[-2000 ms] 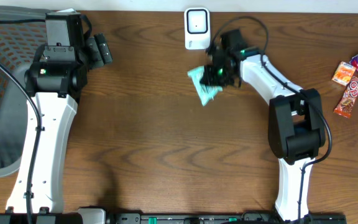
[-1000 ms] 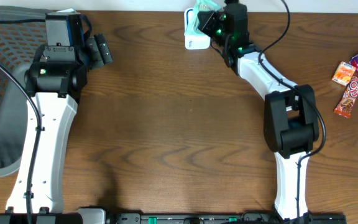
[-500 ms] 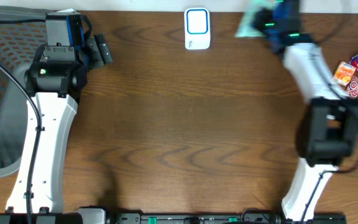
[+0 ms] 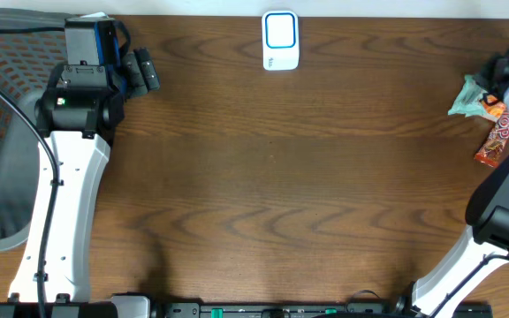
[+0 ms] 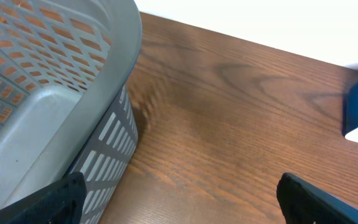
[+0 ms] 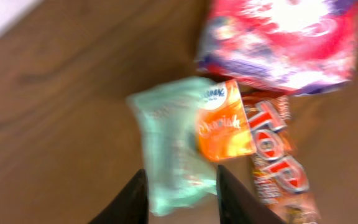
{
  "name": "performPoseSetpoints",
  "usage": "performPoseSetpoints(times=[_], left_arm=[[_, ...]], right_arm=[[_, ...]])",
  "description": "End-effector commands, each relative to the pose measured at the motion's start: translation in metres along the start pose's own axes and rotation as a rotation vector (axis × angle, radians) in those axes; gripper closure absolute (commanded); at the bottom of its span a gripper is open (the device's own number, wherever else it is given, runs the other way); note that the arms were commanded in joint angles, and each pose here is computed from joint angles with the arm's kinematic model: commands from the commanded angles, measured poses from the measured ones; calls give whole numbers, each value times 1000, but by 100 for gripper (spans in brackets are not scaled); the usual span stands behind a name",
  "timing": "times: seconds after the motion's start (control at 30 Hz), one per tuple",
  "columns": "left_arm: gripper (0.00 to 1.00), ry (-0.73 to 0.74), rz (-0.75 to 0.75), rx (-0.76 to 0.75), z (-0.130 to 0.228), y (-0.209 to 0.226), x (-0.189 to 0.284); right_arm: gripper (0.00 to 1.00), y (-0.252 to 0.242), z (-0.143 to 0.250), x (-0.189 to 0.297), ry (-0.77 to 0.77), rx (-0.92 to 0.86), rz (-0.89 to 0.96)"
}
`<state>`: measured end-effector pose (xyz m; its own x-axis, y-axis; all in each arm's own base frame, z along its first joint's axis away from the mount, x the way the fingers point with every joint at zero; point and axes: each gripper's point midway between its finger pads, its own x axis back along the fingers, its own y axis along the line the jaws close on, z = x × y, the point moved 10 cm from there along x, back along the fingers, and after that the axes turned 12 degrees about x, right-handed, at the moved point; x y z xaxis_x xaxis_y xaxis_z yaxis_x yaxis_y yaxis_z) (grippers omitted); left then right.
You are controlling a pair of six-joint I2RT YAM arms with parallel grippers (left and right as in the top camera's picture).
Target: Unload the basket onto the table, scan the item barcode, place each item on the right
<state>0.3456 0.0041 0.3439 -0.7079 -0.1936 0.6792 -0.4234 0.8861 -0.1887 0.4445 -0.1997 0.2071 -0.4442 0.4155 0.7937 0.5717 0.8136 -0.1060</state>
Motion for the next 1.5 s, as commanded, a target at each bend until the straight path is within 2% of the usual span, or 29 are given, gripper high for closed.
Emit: performPoseSetpoints(times=[0.0, 0.13, 0.33, 0.37, 0.4, 0.43, 0.53, 0.63, 0.8, 0.93, 1.1, 1.2, 1.47], left_arm=[[2, 0, -18, 15, 0, 2, -2], [2, 0, -18, 15, 0, 2, -2], [2, 0, -18, 15, 0, 2, -2], [2, 0, -18, 15, 0, 2, -2], [2, 0, -18, 15, 0, 2, -2], [2, 0, -18, 15, 0, 2, -2], [2, 0, -18, 15, 0, 2, -2], [2, 0, -18, 15, 0, 2, -2], [2, 0, -18, 15, 0, 2, -2], [2, 0, -18, 15, 0, 2, -2], [2, 0, -18, 15, 0, 2, -2], [2, 0, -18, 15, 0, 2, -2], [2, 0, -18, 15, 0, 2, -2]], right_arm=[[57, -25, -2, 1, 7, 30, 106], [41, -25, 2, 0, 38, 28, 51], [36, 7, 7, 6, 73, 40, -270], [24, 14, 7, 9, 81, 19, -330], [4, 20, 7, 14, 93, -15, -378], [1, 25, 8, 18, 106, -48, -416], [1, 41, 7, 41, 133, -84, -558], [1, 53, 10, 71, 153, -56, -620], [1, 65, 28, 120, 207, 58, -594], [1, 71, 51, 161, 263, 180, -500], [1, 79, 73, 203, 242, 307, -496], [1, 79, 97, 230, 203, 360, -527], [1, 70, 169, 252, 171, 440, -595]])
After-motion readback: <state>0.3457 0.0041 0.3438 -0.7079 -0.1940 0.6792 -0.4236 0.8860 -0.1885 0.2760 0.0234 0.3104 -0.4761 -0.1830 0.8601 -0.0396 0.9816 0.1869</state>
